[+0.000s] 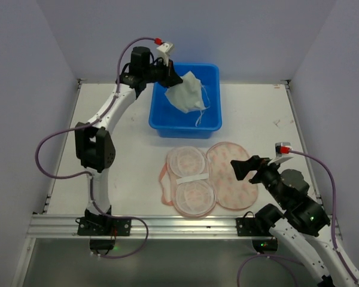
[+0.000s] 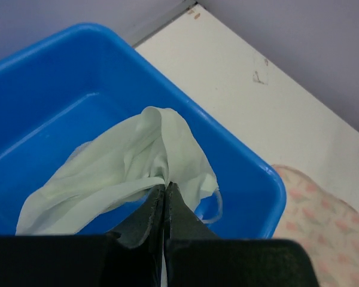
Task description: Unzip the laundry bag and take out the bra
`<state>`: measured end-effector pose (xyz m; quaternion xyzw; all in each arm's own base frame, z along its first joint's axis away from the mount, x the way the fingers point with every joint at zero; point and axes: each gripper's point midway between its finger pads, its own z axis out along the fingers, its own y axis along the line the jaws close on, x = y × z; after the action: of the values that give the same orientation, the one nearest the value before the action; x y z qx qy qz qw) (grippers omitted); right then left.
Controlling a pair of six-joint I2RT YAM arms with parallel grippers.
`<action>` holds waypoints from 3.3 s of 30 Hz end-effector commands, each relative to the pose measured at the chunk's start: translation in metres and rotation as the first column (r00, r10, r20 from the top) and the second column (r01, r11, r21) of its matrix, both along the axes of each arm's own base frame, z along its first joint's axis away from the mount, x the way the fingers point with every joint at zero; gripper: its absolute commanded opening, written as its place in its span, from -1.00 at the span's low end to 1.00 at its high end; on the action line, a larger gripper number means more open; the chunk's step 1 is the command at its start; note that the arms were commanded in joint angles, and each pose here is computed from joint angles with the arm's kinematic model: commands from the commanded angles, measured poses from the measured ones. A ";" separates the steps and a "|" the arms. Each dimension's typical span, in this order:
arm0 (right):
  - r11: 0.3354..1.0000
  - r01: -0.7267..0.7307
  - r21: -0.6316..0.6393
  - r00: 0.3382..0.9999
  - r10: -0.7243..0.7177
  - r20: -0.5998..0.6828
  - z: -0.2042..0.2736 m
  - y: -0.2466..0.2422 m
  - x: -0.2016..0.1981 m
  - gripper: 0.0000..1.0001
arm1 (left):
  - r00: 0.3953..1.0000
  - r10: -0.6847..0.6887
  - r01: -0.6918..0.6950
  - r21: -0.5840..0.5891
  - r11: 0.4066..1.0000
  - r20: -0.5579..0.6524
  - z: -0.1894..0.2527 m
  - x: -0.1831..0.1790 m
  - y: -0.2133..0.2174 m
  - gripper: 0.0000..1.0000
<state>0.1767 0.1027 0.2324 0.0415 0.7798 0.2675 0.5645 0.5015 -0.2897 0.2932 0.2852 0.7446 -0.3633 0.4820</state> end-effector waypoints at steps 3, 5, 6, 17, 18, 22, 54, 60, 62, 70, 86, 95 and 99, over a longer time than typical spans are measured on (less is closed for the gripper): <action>1.000 0.000 -0.027 1.000 0.000 -0.015 -0.007 0.002 0.005 0.97 | 0.995 -0.090 0.088 -0.073 0.994 -0.037 -0.059 0.037 -0.010 -1.00; 0.999 -0.004 -0.035 1.000 0.004 -0.023 -0.008 0.003 0.006 0.97 | 0.983 -0.112 0.096 -0.113 0.989 -0.146 -0.101 0.043 -0.013 -0.95; 0.999 -0.006 -0.036 1.000 0.005 -0.024 -0.008 0.003 0.006 0.97 | 0.976 -0.118 0.097 -0.124 0.988 -0.182 -0.113 0.043 -0.016 -0.89; 0.996 0.058 -0.064 0.995 -0.063 -0.079 -0.019 -0.004 0.012 0.97 | 0.956 0.103 -0.110 -0.010 0.994 -0.274 -0.113 0.048 0.012 1.00; 0.995 0.067 -0.067 0.992 -0.074 -0.104 -0.023 -0.005 0.012 0.97 | 0.957 0.120 -0.126 -0.005 0.992 -0.262 -0.103 0.047 0.015 1.00; 0.988 0.101 -0.112 0.968 -0.124 -0.217 -0.040 -0.004 0.019 0.97 | 0.962 0.199 -0.206 -0.017 0.978 -0.185 -0.033 0.035 0.030 1.00; 0.874 0.460 -0.158 0.512 -0.406 -0.757 -0.207 -0.076 0.076 0.40 | 0.814 0.581 -0.570 0.165 0.805 -0.023 -0.046 -0.198 0.180 1.00; 0.855 0.473 -0.214 0.500 -0.461 -0.733 -0.205 -0.087 0.072 0.33 | 0.812 0.582 -0.568 0.178 0.803 -0.033 -0.055 -0.197 0.179 1.00; 0.853 0.467 -0.231 0.508 -0.473 -0.720 -0.199 -0.089 0.070 0.31 | 0.815 0.578 -0.563 0.180 0.807 -0.038 -0.058 -0.196 0.178 1.00; 0.816 0.477 -0.327 0.471 -0.552 -0.688 -0.187 -0.105 0.076 0.33 | 0.825 0.562 -0.545 0.189 0.817 -0.050 -0.068 -0.196 0.175 1.00; 0.878 0.389 -0.277 0.432 -0.440 -0.788 -0.215 -0.083 0.081 -0.53 | 0.831 0.556 -0.542 0.178 0.821 -0.033 -0.069 -0.199 0.175 1.00; 0.842 0.402 -0.359 0.493 -0.530 -0.690 -0.171 -0.098 0.080 -1.00 | 0.837 0.546 -0.532 0.178 0.828 -0.040 -0.070 -0.199 0.173 1.00; 0.824 0.385 -0.415 0.548 -0.567 -0.615 -0.137 -0.095 0.079 -1.00 | 0.838 0.544 -0.529 0.179 0.829 -0.042 -0.071 -0.198 0.172 1.00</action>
<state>0.2520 0.0156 0.0611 0.3058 0.9250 0.0085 0.2254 0.2971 -0.1152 0.2114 0.0751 0.8572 -0.1607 0.4835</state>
